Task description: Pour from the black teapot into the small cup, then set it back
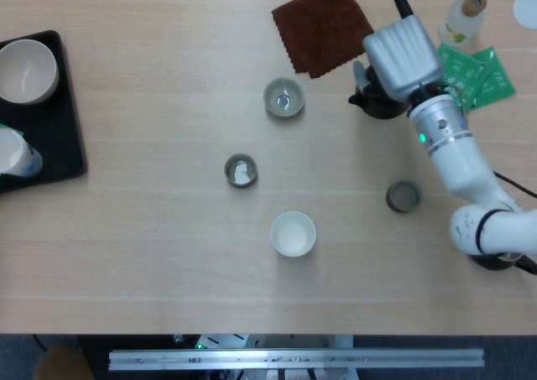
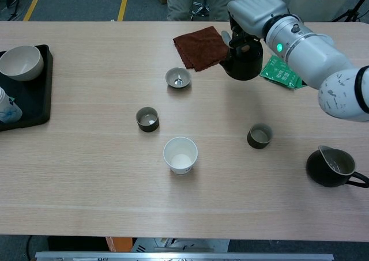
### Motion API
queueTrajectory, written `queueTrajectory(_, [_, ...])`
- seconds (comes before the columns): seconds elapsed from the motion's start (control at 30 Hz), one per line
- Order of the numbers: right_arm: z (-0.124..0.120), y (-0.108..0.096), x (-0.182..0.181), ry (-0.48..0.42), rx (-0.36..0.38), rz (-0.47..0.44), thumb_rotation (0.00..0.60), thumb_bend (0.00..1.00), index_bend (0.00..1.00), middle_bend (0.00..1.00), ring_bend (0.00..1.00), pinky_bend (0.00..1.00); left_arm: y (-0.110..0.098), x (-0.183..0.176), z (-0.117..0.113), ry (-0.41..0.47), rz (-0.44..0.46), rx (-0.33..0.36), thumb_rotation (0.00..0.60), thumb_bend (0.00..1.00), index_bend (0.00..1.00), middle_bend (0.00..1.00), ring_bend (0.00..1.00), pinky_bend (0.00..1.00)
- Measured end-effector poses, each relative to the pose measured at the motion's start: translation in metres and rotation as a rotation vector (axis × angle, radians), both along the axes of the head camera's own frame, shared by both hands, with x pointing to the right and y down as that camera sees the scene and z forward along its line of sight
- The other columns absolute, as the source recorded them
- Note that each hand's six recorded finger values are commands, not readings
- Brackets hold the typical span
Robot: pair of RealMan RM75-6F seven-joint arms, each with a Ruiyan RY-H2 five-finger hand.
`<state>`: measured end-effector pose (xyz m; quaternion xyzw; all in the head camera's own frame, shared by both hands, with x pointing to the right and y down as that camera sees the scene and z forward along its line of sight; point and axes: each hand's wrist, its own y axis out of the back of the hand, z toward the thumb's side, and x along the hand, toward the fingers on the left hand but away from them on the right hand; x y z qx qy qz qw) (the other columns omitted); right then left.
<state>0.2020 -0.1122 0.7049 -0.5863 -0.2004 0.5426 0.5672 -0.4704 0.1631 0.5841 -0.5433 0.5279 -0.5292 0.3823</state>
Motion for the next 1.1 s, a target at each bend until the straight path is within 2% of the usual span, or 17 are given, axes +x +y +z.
queueTrajectory(0.2, [0.007,-0.001,-0.020,0.012,-0.007,-0.025,0.286,0.51,1.00,0.95,0.87,0.09,0.001,0.002,-0.004,-0.004,0.001,0.006,0.600,0.29,0.23,0.24,0.18,0.10])
queueTrajectory(0.4, [0.009,0.008,-0.019,0.022,-0.021,-0.049,0.286,0.51,1.00,0.95,0.87,0.09,0.002,0.003,-0.004,-0.007,-0.001,0.001,0.600,0.29,0.23,0.24,0.18,0.10])
queueTrajectory(0.7, [0.001,0.025,0.005,0.035,-0.037,-0.079,0.288,0.51,1.00,0.94,0.87,0.09,0.000,0.006,-0.001,-0.011,0.009,-0.005,0.600,0.29,0.23,0.24,0.18,0.10])
queueTrajectory(1.1, [-0.017,0.060,0.054,0.062,-0.043,-0.138,0.286,0.51,1.00,0.94,0.86,0.09,-0.004,0.009,0.003,-0.013,0.015,-0.014,0.600,0.29,0.23,0.24,0.18,0.10])
